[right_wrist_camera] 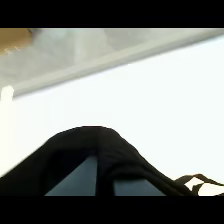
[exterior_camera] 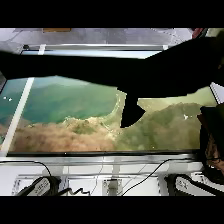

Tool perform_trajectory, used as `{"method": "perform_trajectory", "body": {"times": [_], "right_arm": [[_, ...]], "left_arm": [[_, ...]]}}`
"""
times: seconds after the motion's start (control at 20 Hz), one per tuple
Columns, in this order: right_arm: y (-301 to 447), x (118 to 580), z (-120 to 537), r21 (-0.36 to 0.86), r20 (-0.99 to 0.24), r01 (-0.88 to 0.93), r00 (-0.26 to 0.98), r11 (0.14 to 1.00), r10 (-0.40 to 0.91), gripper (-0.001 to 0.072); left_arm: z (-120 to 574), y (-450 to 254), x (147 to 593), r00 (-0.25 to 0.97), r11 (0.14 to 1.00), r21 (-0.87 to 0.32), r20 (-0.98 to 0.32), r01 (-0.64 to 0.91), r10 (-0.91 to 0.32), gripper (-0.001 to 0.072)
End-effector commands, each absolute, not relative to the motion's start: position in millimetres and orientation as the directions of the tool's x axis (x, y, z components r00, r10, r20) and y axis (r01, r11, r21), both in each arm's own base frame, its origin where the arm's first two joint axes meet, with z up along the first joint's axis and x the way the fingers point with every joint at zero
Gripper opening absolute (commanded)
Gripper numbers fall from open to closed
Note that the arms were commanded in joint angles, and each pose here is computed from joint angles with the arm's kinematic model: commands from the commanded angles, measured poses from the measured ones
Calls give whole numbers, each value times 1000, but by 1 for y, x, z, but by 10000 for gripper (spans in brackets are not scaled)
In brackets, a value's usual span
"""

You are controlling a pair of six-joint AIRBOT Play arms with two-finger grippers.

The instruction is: Fold the clothes and pants, and hang the long-sleeved shirts on hangers.

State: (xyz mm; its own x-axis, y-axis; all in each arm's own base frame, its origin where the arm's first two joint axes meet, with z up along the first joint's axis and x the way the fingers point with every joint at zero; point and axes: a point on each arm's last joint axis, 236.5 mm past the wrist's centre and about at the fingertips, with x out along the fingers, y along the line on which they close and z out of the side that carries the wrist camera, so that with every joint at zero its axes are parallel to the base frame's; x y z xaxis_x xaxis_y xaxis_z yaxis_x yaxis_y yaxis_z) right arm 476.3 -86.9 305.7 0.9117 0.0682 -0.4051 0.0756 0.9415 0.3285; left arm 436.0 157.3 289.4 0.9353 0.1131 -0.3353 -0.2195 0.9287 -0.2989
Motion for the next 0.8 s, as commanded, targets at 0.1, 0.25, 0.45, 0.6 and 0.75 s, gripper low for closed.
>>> {"method": "perform_trajectory", "body": {"times": [0.1,0.25,0.45,0.6,0.75], "right_arm": [[-101,446,275,297,-557,118,828,947,72,17],[-99,438,265,268,-601,107,795,958,79,17],[-110,409,230,174,-742,144,669,974,34,17],[-113,383,183,152,-851,178,524,972,37,17],[-103,358,122,182,-919,198,383,963,95,15]], "left_arm": [[238,180,401,834,911,-292,-544,-292,93,8],[196,200,369,687,924,-125,-706,-361,173,8],[110,204,326,436,917,-55,-890,-395,134,8],[38,183,307,287,935,-90,-958,-344,14,8],[-4,169,285,154,947,-114,-986,-301,-70,8]]}}
